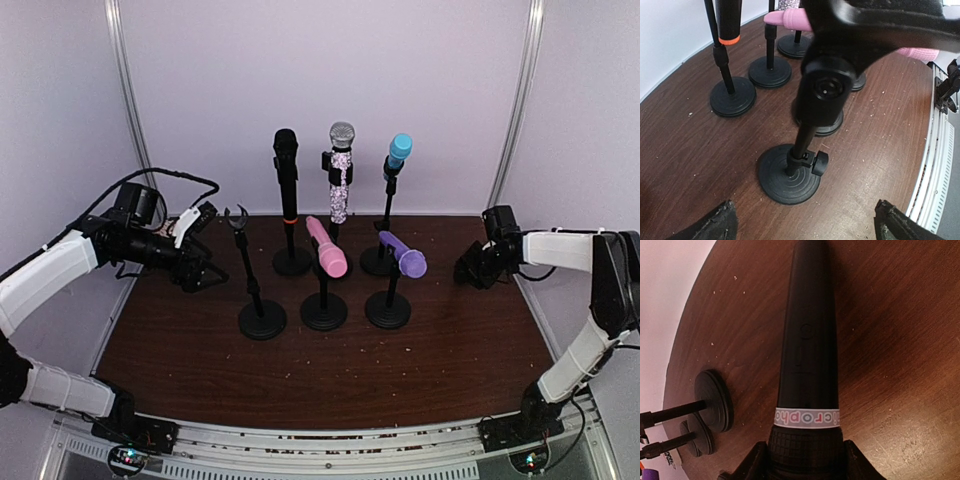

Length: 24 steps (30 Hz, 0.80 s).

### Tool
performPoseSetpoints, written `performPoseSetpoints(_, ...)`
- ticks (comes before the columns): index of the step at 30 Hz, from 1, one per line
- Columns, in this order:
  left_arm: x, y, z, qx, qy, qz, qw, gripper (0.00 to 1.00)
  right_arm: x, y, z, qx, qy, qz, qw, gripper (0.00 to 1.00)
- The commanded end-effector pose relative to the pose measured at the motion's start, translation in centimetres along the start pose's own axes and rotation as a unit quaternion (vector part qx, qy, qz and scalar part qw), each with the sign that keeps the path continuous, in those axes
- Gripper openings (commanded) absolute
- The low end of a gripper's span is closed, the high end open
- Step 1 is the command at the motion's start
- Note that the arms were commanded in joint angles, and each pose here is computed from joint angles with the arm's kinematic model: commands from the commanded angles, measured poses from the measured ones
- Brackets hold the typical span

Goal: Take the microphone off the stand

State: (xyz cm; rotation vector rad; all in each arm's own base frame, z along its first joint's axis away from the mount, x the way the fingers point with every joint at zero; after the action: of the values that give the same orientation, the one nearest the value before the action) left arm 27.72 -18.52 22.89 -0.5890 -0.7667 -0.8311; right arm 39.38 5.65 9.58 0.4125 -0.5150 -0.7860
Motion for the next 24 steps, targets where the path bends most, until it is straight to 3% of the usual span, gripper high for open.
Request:
performPoseSetpoints(1,1.2,0.7,0.1,0.012,-0.018,-0.019,1.000,0.98,-3.4,-2.8,-1.5,-0.028,0.054,0.014,0.998,0.10)
performPoseSetpoints(7,1.4,0.6,0.4,0.013,-0.022,-0.017,1.000,0.98,-5.5,-1.9,-3.3,-0.047,0.083,0.050,0.994,0.41)
performPoseSetpoints(15,1.2,0.4,0.7,0.017,-0.022,-0.017,0.999,0.98,-4.8,-0.4,-1.7,-0.050,0.046,0.069,0.995,0.75)
performPoseSetpoints(19,1.1,0.3,0.7,0.016,-0.022,-0.017,0.999,0.98,-4.3,0.9,1.0,-0.033,0.013,0.094,0.995,0.82)
performPoseSetpoints(24,1.4,0.3,0.9,0.016,-0.025,-0.017,0.999,0.98,-4.3,4.8,7.6,0.029,-0.060,0.140,0.988,0.83)
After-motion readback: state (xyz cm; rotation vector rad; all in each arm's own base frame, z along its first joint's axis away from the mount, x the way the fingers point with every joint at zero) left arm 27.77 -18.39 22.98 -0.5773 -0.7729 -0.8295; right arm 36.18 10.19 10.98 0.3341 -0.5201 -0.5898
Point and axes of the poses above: each gripper's point midway between its finger pads, its own z axis back along the fingers, its own y axis along the line the jaws close on, x = y × z, the point moved 1 cm from there along z, back along the fingers, and after that the axes turned 1 degree about z, right-handed, at the moved point
